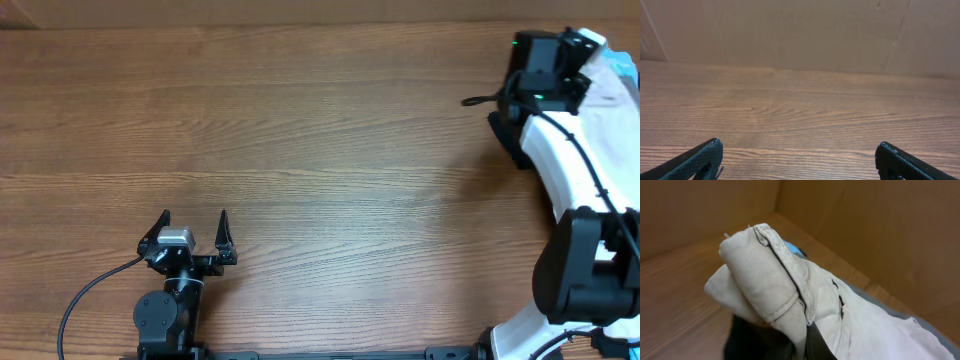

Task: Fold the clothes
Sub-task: 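Lift and drag the beige pants left onto the table center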

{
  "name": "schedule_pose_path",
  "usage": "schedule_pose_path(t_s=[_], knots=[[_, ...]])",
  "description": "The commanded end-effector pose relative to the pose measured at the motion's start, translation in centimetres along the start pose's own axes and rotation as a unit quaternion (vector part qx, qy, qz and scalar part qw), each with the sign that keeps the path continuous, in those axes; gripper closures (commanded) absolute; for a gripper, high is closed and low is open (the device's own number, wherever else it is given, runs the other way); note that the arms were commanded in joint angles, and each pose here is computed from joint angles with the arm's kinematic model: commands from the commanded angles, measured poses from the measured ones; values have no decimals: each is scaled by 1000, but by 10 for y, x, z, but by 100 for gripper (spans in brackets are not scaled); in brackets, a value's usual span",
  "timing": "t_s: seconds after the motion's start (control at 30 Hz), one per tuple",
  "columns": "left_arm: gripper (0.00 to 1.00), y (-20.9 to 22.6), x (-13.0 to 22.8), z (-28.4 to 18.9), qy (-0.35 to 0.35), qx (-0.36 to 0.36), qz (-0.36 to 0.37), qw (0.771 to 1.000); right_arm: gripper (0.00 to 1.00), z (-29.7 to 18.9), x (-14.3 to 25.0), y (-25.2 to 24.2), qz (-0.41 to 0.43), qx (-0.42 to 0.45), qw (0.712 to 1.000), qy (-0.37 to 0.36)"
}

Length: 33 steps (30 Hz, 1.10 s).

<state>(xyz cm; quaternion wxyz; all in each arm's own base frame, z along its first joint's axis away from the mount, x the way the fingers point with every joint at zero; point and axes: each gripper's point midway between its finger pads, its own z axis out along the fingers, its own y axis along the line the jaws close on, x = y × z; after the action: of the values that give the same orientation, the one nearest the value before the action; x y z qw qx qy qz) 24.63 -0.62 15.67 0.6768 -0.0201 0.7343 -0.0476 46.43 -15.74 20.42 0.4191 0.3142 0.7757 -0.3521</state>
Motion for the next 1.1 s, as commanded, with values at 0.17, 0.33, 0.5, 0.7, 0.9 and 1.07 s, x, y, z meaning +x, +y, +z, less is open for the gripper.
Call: schedule_pose_path(t_s=[0.17, 0.33, 0.5, 0.7, 0.9, 1.07], knots=[[0, 4, 0, 0, -3, -10, 13, 1000, 96, -105, -18, 72, 0, -130, 990, -53], [0, 4, 0, 0, -3, -10, 13, 1000, 96, -190, 10, 136, -26, -259, 964, -51], [0, 4, 0, 0, -3, -10, 13, 1000, 96, -279, 49, 183, -26, -390, 920, -19], [0, 4, 0, 0, -3, -10, 13, 1000, 96, -380, 133, 229, 33, -525, 839, 137], [0, 4, 0, 0, -3, -10, 13, 1000, 96, -448, 185, 257, 6, -597, 787, 154], [0, 4, 0, 0, -3, -10, 13, 1000, 96, -488, 204, 261, 10, -641, 743, 190]])
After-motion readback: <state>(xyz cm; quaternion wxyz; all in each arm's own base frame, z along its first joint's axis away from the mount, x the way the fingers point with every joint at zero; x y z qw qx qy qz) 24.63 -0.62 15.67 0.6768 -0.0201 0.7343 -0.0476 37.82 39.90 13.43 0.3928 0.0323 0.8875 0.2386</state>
